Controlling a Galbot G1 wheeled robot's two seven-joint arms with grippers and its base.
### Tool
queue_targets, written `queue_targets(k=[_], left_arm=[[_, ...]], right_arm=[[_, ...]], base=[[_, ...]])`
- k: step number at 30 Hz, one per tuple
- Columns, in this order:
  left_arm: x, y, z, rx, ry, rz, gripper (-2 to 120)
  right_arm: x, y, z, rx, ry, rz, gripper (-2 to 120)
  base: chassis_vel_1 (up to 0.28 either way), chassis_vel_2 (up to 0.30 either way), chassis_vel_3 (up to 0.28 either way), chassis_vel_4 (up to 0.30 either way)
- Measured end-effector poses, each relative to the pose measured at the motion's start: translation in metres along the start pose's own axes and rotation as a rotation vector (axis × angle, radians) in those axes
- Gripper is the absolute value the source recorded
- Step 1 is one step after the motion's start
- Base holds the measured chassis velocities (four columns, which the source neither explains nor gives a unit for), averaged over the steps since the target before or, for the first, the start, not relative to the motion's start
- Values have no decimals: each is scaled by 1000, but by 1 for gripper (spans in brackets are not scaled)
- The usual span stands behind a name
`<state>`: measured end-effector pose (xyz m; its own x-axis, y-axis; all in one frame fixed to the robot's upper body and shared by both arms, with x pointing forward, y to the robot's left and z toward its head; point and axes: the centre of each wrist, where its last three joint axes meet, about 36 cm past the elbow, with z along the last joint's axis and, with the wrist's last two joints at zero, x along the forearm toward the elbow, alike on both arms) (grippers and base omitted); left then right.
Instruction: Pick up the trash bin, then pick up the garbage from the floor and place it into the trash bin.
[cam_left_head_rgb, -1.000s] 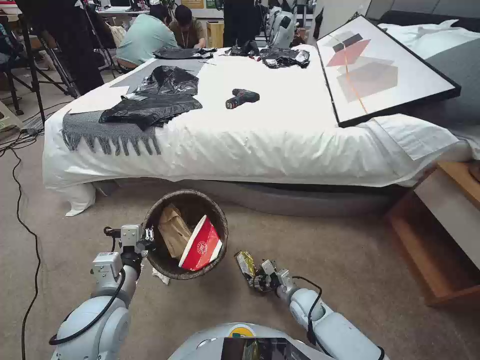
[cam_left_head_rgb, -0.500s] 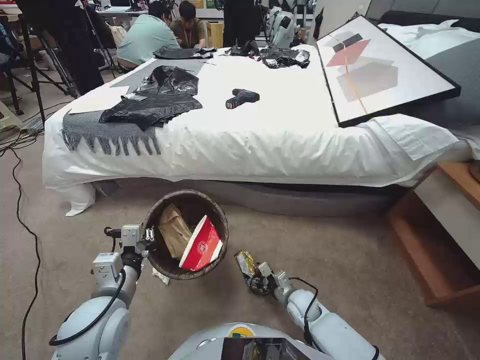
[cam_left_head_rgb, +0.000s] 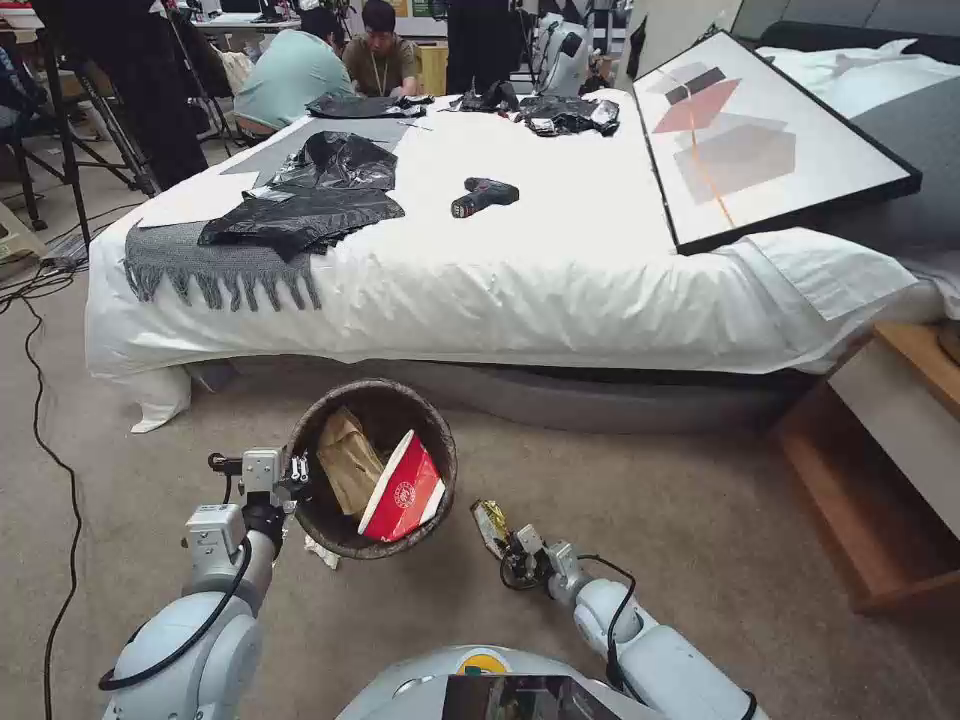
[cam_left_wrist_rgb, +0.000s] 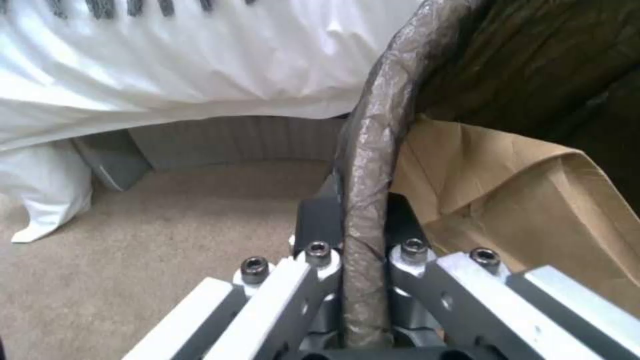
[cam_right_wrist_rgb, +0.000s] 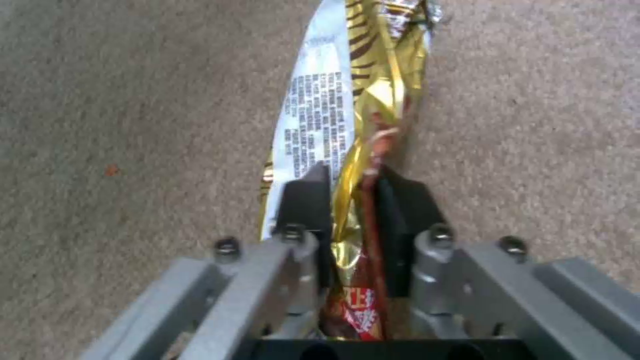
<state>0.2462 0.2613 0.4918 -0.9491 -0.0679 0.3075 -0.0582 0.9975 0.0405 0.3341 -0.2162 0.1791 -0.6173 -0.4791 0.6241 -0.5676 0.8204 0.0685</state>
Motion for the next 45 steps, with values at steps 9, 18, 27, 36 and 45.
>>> queue_targets(k=[9, 18, 27, 36, 45], left_arm=[[0, 0, 0, 0, -1, 1, 0], [0, 1, -1, -3, -4, 2, 0], [1, 1, -2, -5, -6, 2, 0], [1, 1, -2, -4, -7, 1, 0], [1, 2, -2, -5, -6, 2, 0]], right_arm=[[9, -4, -10, 22, -36, 5, 0], [41, -19, -38, 118, -94, -53, 0], [87, -38, -73, 207, -143, -120, 0], [133, -40, -118, 263, -233, -162, 0], [168, -34, -160, 296, -317, -179, 0]], base=[[0, 0, 0, 0], [0, 0, 0, 0], [0, 0, 0, 0], [0, 0, 0, 0], [0, 0, 0, 0]])
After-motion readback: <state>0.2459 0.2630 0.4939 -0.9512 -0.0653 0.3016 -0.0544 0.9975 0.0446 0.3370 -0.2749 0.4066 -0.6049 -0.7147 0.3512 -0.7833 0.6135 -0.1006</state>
